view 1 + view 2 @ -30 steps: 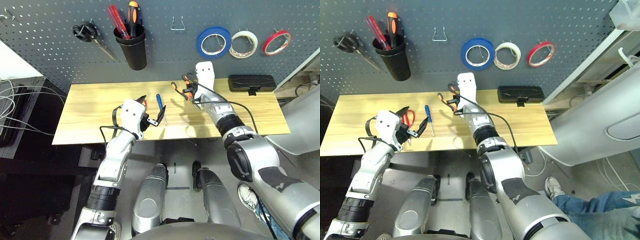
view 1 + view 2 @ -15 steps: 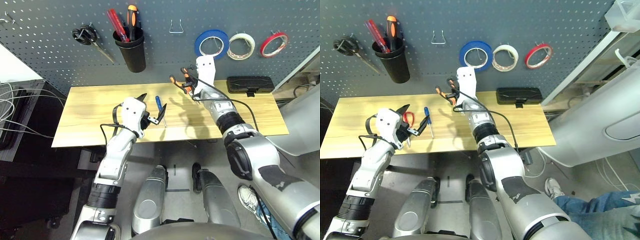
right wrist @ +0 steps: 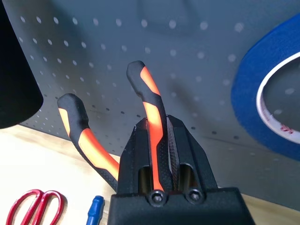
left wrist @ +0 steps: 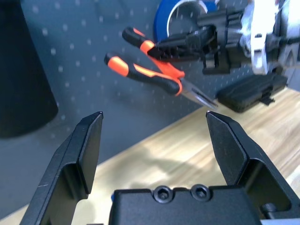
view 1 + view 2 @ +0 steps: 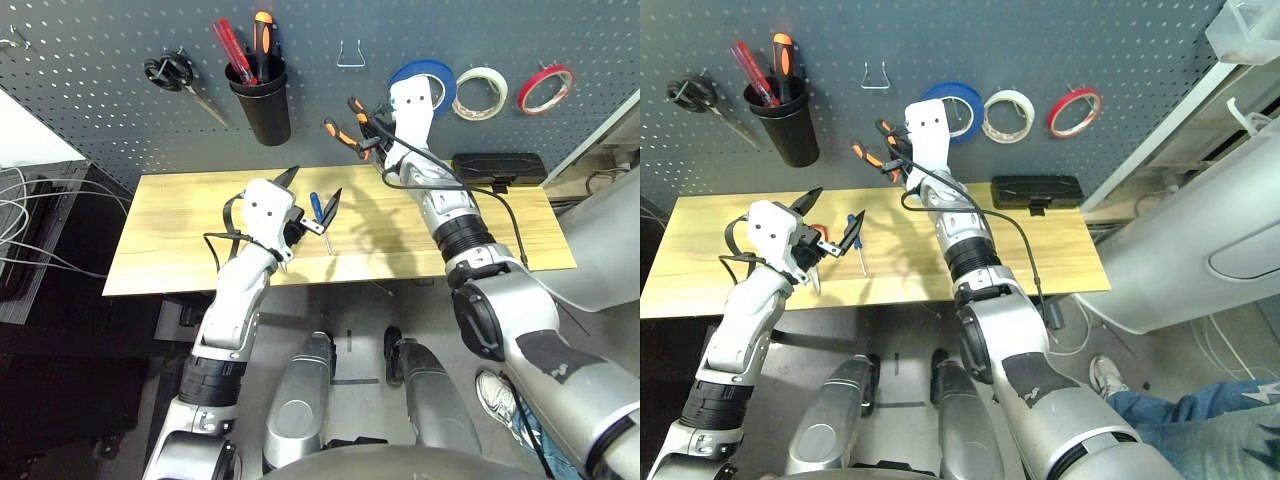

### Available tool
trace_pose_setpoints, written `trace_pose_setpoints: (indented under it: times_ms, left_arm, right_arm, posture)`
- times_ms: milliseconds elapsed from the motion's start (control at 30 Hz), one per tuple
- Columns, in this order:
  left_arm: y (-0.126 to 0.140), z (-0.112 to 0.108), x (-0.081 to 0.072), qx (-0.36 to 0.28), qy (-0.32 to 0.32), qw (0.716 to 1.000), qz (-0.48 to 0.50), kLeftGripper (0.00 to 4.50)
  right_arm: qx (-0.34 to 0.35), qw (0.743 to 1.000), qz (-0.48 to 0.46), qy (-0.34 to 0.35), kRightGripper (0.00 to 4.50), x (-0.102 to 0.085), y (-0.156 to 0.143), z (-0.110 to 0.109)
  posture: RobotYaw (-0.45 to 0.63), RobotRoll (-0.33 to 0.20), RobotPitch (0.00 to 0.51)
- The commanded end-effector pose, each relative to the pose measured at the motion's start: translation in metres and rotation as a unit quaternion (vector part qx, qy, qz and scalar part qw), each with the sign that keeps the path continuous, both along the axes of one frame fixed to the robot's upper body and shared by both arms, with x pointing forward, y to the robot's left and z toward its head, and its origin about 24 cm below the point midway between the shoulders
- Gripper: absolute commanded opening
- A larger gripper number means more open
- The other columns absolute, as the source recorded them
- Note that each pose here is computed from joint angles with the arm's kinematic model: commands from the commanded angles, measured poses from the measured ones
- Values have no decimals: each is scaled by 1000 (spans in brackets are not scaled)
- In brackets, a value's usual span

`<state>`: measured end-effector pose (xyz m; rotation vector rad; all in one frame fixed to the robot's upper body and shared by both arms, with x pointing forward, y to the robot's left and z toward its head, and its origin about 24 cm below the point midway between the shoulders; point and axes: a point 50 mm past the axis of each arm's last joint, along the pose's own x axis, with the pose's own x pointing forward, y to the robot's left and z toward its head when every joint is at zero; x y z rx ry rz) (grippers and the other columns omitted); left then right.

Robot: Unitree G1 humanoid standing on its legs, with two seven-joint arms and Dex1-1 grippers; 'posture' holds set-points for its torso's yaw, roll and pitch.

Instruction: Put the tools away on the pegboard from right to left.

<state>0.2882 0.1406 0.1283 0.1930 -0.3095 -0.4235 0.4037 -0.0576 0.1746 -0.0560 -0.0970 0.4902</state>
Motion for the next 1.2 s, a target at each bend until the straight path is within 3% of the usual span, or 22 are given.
trace_pose_setpoints:
  times_ms: [33,567,1200]
  left_arm:
    - [-1,11,-1,-23,-22,999,0,4500]
    - [-1,14,4,-26,-24,999,-3,4500]
    - [-3,15,6,-23,-24,999,-8,4500]
  right_arm:
    - [6,1000,10,-17,275,-2,1,7]
    - [20,997,33,-60,275,-8,5,26]
    - [64,980,40,-186,275,-9,12,79]
  posture:
    - [176,0,210]
    - [167,0,177]
    - [161,0,182]
